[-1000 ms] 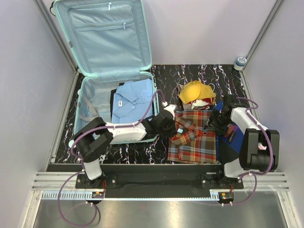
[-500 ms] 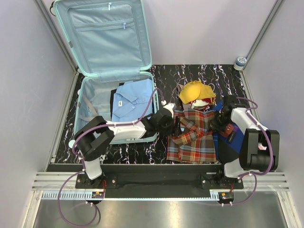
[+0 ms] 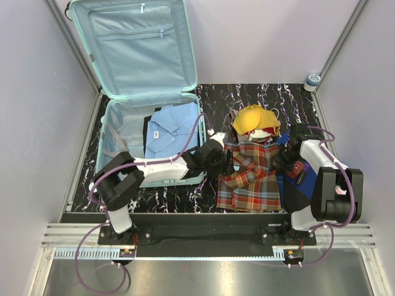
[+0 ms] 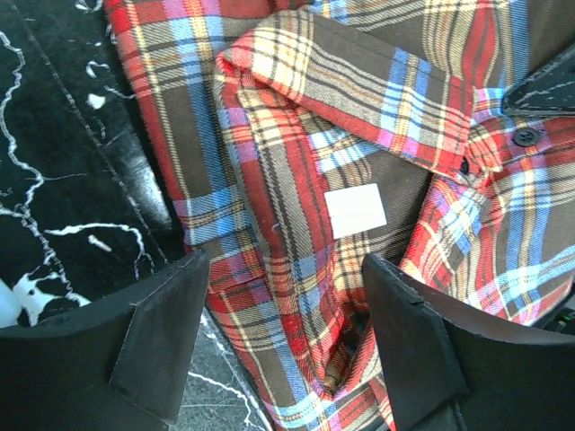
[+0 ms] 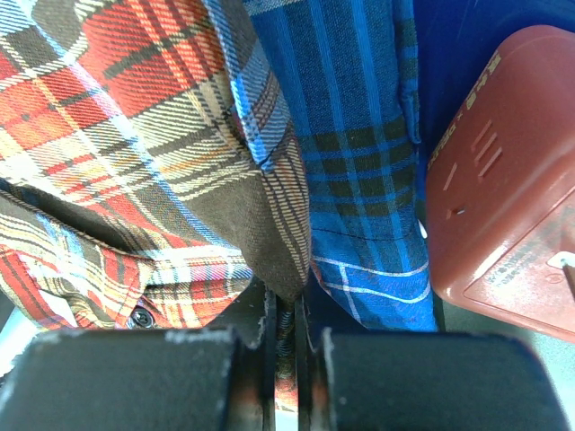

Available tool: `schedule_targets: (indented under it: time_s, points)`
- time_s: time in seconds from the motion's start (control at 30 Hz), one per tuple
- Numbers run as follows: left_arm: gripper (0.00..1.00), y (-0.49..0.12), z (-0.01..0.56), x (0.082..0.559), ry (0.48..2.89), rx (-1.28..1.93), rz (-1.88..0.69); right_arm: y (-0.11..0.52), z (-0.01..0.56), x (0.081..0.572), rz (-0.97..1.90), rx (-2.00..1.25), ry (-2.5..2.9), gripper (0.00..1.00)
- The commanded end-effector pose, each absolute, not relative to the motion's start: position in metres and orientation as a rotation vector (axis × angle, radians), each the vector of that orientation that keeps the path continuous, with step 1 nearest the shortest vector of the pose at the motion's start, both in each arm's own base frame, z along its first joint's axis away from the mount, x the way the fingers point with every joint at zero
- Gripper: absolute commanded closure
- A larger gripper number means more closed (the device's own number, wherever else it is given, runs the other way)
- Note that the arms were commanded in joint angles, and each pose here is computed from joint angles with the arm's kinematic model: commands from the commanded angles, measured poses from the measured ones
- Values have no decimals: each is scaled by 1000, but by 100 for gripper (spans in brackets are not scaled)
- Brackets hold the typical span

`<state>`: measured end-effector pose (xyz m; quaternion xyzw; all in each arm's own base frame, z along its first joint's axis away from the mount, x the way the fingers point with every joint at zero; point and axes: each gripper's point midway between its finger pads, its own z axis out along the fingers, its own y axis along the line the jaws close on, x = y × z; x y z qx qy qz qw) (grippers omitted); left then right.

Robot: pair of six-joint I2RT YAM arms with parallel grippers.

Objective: Pack the luggage
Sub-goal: Pick up the clothes at the center of the board.

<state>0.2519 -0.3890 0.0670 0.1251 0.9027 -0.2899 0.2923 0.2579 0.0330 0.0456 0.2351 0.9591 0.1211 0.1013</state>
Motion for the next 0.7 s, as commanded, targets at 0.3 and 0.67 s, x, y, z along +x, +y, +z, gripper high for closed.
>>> schedule_targets:
  time_s: [0.3,0.67]
  points:
    - [20,-377,69,278,2409,264,-588,38,53,263,398,662,2800,100]
    - [20,-393,57,277,2449,295,-627,38,53,263,398,661,2797,100]
